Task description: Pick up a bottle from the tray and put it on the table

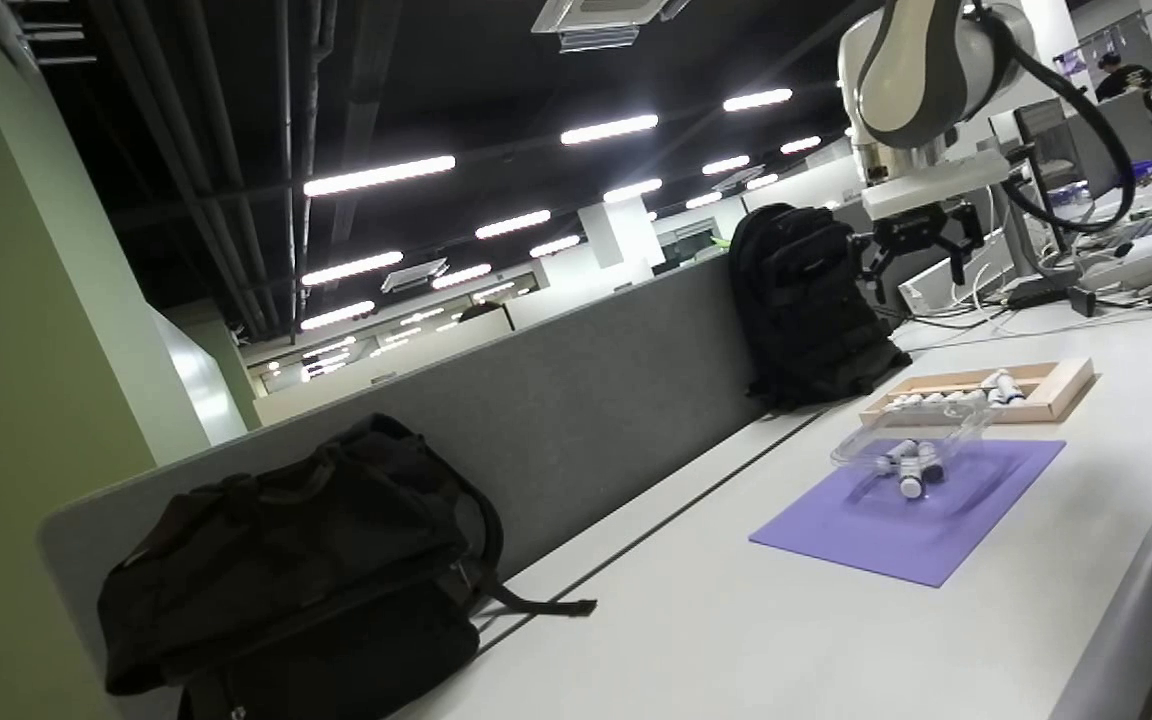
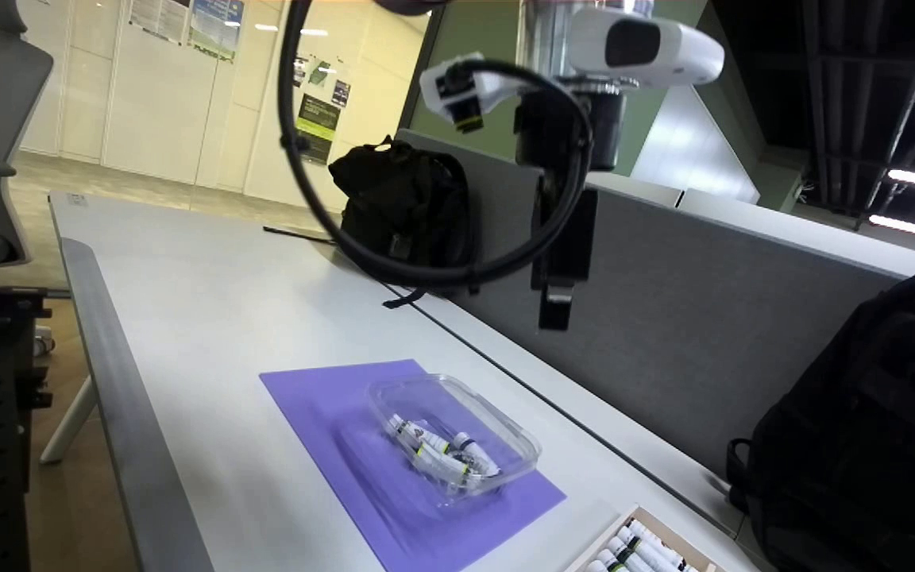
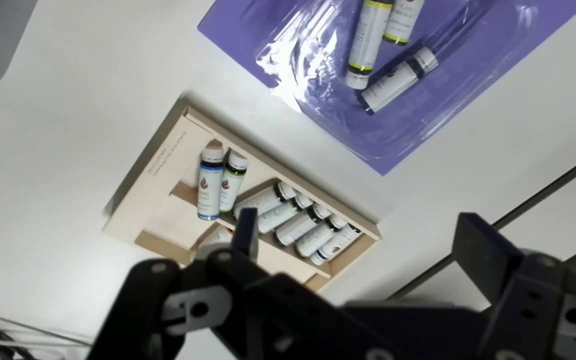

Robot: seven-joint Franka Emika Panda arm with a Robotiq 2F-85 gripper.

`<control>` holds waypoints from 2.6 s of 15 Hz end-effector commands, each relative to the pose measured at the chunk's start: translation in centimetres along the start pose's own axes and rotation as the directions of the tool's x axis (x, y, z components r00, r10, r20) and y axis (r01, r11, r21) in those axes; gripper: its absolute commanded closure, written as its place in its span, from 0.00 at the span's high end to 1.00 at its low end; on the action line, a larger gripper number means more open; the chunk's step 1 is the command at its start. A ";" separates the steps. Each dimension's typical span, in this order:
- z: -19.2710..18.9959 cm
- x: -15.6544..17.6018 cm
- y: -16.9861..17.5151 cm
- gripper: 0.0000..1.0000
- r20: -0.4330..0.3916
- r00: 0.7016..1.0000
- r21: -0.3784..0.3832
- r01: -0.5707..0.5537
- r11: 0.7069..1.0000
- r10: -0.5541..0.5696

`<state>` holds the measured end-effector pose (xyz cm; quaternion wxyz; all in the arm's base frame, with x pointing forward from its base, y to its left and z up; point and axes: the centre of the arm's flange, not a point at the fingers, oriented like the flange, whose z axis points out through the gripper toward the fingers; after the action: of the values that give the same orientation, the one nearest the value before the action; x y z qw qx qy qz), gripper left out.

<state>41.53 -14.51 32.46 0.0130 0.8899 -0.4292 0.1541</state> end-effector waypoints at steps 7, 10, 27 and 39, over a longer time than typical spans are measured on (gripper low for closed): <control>6.8 5.4 10.0 1.00 0.042 0.861 0.046 -0.509 0.860 0.507; 6.1 4.5 9.8 1.00 0.037 0.863 0.041 -0.506 0.862 0.504; 10.4 7.2 9.1 1.00 -0.015 0.933 0.120 -0.356 0.927 0.360; 15.4 8.3 13.3 1.00 -0.101 0.947 -0.023 -0.309 0.951 0.305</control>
<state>40.18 -31.59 18.70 0.0268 0.8032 -0.5643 0.1887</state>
